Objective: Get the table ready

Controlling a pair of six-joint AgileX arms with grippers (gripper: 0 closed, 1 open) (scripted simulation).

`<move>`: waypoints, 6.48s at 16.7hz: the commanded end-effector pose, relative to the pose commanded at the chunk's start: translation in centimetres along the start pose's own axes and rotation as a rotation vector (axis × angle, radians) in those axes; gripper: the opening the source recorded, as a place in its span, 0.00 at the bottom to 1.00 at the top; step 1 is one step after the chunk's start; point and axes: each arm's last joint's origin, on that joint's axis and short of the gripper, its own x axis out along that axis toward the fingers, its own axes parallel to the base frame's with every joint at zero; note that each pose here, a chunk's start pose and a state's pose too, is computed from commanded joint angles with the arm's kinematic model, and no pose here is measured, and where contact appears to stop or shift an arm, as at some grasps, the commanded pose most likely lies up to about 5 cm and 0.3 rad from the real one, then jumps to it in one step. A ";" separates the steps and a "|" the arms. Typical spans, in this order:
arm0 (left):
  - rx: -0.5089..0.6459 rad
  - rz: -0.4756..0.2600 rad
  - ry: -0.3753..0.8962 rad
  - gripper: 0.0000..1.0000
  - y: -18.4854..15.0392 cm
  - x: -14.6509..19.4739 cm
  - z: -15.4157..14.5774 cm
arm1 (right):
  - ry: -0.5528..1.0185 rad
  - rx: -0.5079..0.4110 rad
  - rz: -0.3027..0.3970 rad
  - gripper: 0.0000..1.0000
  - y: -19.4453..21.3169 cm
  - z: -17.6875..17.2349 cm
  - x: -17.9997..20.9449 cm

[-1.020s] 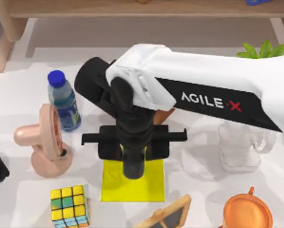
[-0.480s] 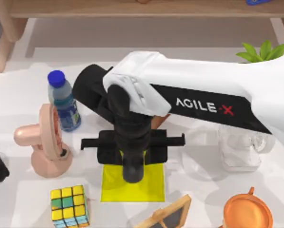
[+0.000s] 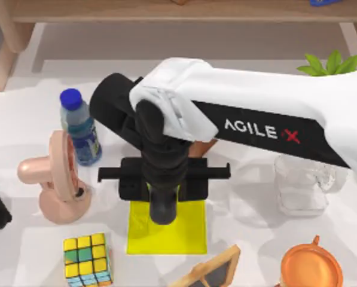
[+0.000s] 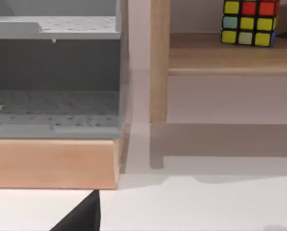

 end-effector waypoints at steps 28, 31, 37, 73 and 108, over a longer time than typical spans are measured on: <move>0.000 0.000 0.000 1.00 0.0 0.0 0.0 | 0.030 -0.009 -0.037 0.00 -0.1 -0.5 2.4; 0.000 0.000 0.000 1.00 0.0 0.0 0.0 | 0.030 -0.009 -0.037 0.08 -0.1 -0.5 2.4; 0.000 0.000 0.000 1.00 0.0 0.0 0.0 | 0.030 -0.009 -0.037 0.53 -0.1 -0.5 2.4; 0.000 0.000 0.000 1.00 0.0 0.0 0.0 | 0.112 1.198 2.777 1.00 -62.1 -14.8 -41.4; 0.000 0.000 0.000 1.00 0.0 0.0 0.0 | 2.260 2.682 2.403 0.70 -53.2 -3.2 5.5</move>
